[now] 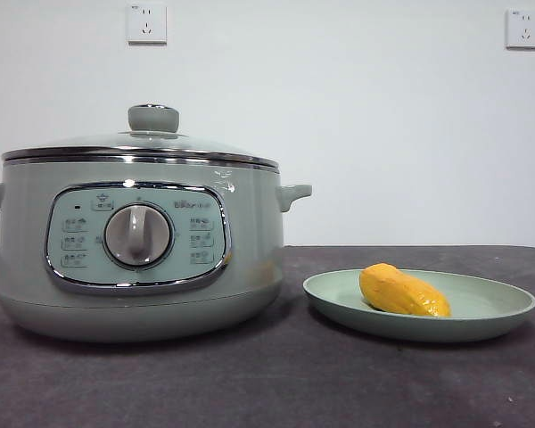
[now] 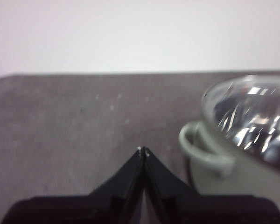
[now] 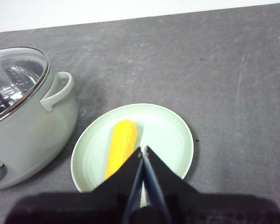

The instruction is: Take the corn out from the steamer,put the corn on the plate,close the lid

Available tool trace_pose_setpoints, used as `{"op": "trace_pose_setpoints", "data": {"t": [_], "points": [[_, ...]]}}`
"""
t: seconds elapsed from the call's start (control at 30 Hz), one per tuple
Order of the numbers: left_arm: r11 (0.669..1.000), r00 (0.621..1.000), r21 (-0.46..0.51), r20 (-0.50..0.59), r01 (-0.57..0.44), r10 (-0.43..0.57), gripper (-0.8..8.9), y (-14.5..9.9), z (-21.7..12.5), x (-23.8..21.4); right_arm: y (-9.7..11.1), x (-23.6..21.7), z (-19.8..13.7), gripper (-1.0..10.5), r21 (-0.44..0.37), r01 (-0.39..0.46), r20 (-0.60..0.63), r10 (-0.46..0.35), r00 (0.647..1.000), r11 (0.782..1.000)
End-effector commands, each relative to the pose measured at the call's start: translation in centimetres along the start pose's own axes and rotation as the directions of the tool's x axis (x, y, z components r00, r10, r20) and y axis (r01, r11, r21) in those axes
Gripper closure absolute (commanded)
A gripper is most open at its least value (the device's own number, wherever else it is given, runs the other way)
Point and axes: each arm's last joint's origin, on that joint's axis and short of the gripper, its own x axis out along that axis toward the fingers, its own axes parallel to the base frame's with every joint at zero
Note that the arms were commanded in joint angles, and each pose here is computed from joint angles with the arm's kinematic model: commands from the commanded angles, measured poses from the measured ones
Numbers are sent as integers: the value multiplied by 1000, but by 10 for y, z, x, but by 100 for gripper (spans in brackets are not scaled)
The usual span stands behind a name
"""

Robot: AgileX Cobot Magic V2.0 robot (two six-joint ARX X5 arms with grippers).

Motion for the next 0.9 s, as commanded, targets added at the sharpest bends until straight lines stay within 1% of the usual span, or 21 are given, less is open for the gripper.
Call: {"op": "trace_pose_setpoints", "data": {"t": [0.03, 0.1, 0.3, 0.9], "points": [[1000, 1000, -8, -20, 19, -19, 816, 1, -20, 8, 0, 0, 0, 946, 6, 0, 4, 0, 1000, 1000], [1000, 999, -12, -42, 26, -26, 817, 2, -31, 12, 0, 0, 0, 946, 6, 0, 4, 0, 1000, 1000], [999, 997, -23, -77, 24, -25, 817, 2, -51, 16, 0, 0, 0, 946, 6, 0, 4, 0, 1000, 1000], [999, 997, -31, -72, 22, -24, 817, 2, -51, 16, 0, 0, 0, 946, 6, 1, 1, -1, 1000, 1000]]}}
